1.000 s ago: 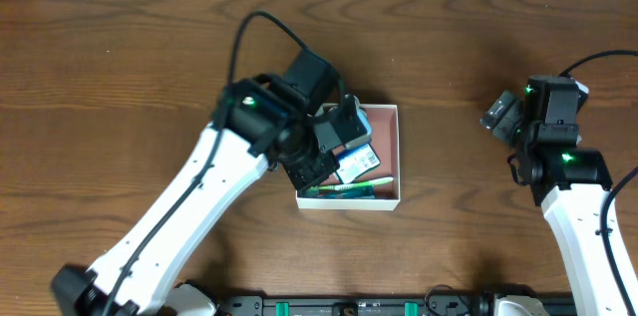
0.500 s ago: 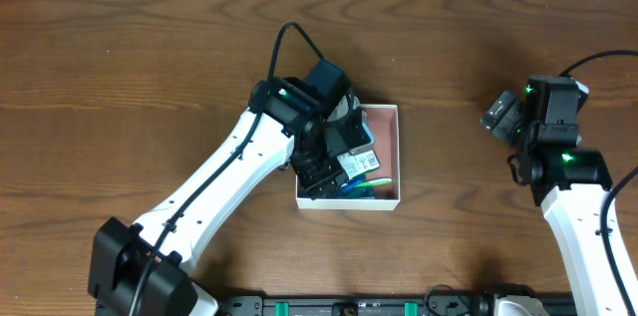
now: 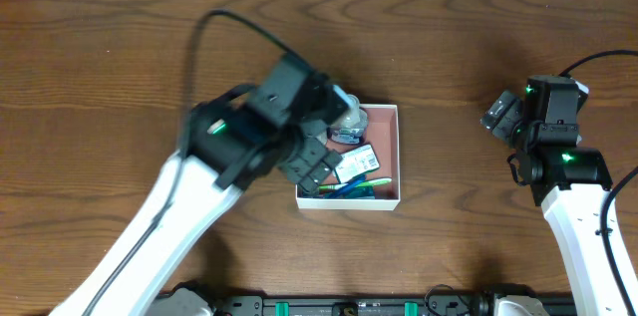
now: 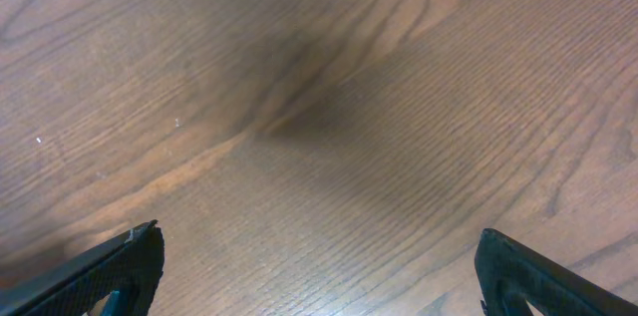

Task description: Pack container

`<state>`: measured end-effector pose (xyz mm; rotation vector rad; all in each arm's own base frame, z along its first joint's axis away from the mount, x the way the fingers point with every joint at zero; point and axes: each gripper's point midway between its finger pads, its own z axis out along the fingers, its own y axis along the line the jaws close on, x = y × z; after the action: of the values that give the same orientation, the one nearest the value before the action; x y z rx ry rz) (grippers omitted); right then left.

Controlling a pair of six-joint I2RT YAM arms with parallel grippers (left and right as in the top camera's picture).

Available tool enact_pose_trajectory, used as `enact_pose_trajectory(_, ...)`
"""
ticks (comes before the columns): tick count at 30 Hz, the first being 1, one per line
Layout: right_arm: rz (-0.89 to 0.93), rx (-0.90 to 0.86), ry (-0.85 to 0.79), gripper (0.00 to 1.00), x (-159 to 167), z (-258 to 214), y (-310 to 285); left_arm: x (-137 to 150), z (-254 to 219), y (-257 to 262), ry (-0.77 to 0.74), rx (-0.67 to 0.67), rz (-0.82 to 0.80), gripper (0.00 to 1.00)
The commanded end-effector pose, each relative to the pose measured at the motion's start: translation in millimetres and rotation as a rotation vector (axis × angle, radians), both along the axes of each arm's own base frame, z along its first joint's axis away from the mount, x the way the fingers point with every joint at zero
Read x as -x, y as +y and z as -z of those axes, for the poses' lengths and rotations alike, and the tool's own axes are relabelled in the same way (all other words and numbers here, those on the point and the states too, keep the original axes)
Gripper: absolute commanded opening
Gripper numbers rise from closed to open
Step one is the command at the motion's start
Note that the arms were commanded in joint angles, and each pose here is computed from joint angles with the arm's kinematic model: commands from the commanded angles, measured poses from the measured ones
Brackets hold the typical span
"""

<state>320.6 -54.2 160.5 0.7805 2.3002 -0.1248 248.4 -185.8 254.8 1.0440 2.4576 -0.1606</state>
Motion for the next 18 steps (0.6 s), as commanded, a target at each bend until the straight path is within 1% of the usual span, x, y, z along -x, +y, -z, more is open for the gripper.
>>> enact_pose_trajectory(1,0.021,0.014,-0.008,0.99,-0.9,-4.2,-5.9,-9.0,-61.4,48.0,-0.275,-0.02,-0.198,0.98)
enact_pose_trajectory(4,0.021,0.014,-0.008,0.99,-0.9,-4.2,-5.9,6.6,-96.2,67.0,-0.394,0.05,-0.233,0.98)
enact_pose_trajectory(6,0.021,0.014,-0.008,0.99,-0.9,-4.2,-5.9,24.7,-113.8,71.5,-0.431,0.134,-0.216,0.98)
enact_pose_trajectory(11,0.021,0.014,-0.008,0.99,-0.9,-4.2,-5.9,59.5,-138.7,98.2,-0.521,0.211,-0.226,0.98)
enact_pose_trajectory(14,0.021,0.014,-0.008,0.99,-0.9,-4.2,-5.9,82.9,-134.0,115.7,-0.514,0.199,-0.22,0.98)
enact_pose_trajectory(18,0.021,0.014,-0.008,0.99,-0.9,-4.2,-5.9,121.4,-99.9,142.0,-0.388,0.113,-0.216,0.98)
